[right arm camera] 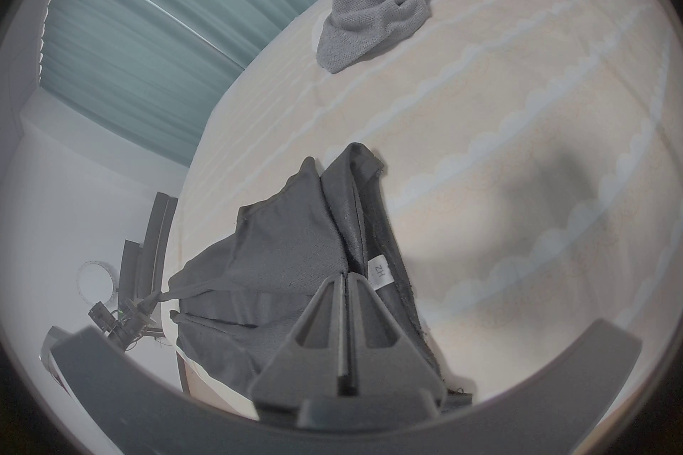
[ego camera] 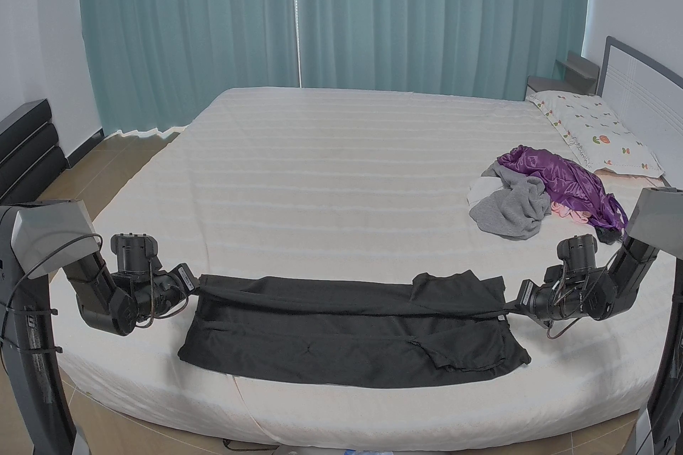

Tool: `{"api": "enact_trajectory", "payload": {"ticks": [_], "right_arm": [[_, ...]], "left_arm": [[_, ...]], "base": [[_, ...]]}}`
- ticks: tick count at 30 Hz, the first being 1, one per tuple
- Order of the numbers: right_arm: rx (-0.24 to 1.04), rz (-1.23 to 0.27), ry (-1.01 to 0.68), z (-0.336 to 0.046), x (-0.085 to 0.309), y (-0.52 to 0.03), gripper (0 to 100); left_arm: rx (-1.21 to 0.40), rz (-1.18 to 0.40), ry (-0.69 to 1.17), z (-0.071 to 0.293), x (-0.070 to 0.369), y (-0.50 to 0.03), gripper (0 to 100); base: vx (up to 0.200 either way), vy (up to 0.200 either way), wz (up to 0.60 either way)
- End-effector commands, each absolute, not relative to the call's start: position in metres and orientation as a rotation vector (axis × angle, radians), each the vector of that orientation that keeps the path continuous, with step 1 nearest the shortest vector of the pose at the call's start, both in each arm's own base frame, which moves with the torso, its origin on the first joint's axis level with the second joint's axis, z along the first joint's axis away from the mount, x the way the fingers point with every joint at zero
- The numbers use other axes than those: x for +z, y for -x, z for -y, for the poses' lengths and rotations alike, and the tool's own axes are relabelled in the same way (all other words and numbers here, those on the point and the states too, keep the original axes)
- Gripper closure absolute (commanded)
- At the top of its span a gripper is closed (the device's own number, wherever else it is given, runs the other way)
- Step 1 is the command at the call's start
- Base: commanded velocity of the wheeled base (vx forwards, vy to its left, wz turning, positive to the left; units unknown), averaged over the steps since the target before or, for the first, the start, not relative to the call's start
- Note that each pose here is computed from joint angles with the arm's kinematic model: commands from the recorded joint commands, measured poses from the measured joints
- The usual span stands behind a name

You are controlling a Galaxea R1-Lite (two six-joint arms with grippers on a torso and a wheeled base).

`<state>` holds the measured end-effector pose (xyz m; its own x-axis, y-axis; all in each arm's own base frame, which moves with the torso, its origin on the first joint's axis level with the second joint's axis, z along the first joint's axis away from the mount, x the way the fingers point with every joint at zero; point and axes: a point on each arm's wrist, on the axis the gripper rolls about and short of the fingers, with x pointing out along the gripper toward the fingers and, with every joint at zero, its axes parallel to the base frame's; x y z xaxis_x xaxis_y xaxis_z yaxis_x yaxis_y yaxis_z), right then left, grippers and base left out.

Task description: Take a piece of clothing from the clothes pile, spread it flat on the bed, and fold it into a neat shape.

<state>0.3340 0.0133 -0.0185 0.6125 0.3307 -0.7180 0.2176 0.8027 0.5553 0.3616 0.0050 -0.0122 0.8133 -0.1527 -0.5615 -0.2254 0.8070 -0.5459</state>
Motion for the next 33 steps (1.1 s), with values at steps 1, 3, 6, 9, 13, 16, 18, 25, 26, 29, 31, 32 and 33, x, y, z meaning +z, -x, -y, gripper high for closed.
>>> {"api": "enact_trajectory", "payload": {"ticks": [1,3,6,9,13,16,18,25,26,29,31,32,33], "right_arm": [[0.065,-0.948,-0.647,-0.013,-0.025,-0.332,100],[0.069,-0.949,-0.639,-0.013,-0.025,-0.332,100],[0.069,-0.949,-0.632,-0.013,-0.026,-0.331,100],[0.064,-0.952,-0.632,-0.013,-0.027,-0.331,100],[0.066,-0.954,-0.624,-0.013,-0.027,-0.331,100],[0.071,-0.963,-0.605,-0.012,-0.029,-0.328,100],[0.061,-0.961,-0.581,-0.013,-0.03,-0.328,100],[0.041,-0.971,-0.526,-0.015,-0.037,-0.327,100],[0.04,-0.973,-0.526,-0.015,-0.037,-0.327,100],[0.043,-0.962,-0.534,-0.015,-0.035,-0.329,0],[0.042,-0.94,-0.553,-0.013,-0.029,-0.332,0],[0.045,-0.926,-0.562,-0.012,-0.025,-0.333,0],[0.042,-0.91,-0.577,-0.012,-0.02,-0.334,0]], "left_arm": [[0.039,-0.663,0.64,-0.005,-0.017,-0.355,100],[0.038,-0.674,0.627,-0.005,-0.019,-0.352,100],[0.038,-0.693,0.607,-0.005,-0.022,-0.347,100],[0.036,-0.702,0.596,-0.005,-0.024,-0.345,100],[0.035,-0.706,0.593,-0.005,-0.024,-0.344,100],[0.037,-0.72,0.588,-0.004,-0.026,-0.341,100],[0.034,-0.729,0.567,-0.005,-0.028,-0.338,100],[0.024,-0.752,0.537,-0.003,-0.033,-0.335,100],[0.023,-0.753,0.536,-0.003,-0.034,-0.336,0],[0.025,-0.756,0.537,-0.003,-0.035,-0.336,0],[0.024,-0.742,0.544,-0.003,-0.032,-0.338,0],[0.026,-0.735,0.548,-0.004,-0.031,-0.339,0],[0.027,-0.726,0.55,-0.005,-0.029,-0.34,0]], "base": [[0.0,0.0,0.0],[0.0,0.0,0.0],[0.0,0.0,0.0],[0.0,0.0,0.0],[0.0,0.0,0.0],[0.0,0.0,0.0],[0.0,0.0,0.0],[0.0,0.0,0.0],[0.0,0.0,0.0],[0.0,0.0,0.0],[0.0,0.0,0.0],[0.0,0.0,0.0],[0.0,0.0,0.0]]}}
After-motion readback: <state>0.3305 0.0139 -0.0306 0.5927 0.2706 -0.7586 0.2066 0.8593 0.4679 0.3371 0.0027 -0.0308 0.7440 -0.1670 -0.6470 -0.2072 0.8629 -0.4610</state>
